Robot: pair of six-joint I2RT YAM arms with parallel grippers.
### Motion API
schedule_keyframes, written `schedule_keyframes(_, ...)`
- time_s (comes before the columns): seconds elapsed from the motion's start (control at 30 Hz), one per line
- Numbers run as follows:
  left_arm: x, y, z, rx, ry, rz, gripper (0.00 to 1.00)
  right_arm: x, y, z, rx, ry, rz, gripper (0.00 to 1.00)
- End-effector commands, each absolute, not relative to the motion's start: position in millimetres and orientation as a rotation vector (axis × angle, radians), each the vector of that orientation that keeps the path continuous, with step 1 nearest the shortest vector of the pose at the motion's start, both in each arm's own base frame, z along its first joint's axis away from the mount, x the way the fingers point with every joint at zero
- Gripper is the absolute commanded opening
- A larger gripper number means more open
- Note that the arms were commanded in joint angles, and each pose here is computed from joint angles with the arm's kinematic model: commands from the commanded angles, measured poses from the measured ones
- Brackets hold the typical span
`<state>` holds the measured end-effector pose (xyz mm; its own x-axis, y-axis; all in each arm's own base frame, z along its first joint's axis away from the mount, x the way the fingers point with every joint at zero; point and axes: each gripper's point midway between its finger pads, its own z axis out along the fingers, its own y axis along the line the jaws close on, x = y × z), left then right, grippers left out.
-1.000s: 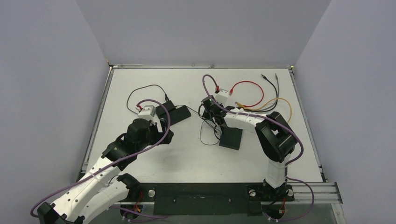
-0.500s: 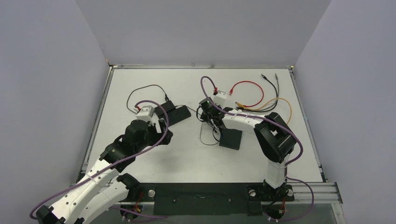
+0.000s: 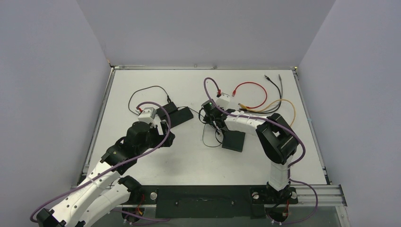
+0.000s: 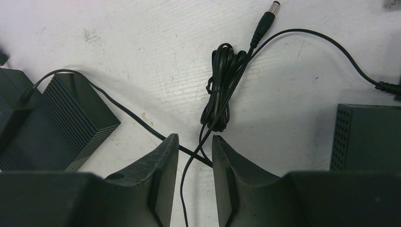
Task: Insert the plug into the switch port
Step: Pick up the power from the center of the board.
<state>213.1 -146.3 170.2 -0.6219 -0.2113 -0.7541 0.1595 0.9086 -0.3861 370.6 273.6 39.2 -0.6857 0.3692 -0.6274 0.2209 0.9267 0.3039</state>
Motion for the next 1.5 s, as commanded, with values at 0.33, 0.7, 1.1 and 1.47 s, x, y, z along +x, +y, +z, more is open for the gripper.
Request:
schedule_keyframes(0.33,215,-148,177,-0.048,2.164,-0.552,0.79,382,269,31,0.475,2.329,0.256,0.17)
schedule_keyframes(0.7,214,-148,177,-0.052,2.168,-0.553,0.79,377,263,43,0.468,2.292,0.270,0.00)
schedule_keyframes(1.1,216,-149,187,-0.047,2.159,-0.559,0.79,357,244,97,0.331,2.166,0.113,0.00)
schedule_keyframes(1.47,217,-158,207,0.006,2.130,-0.604,0.79,320,262,128,0.006,2.109,0.286,0.00)
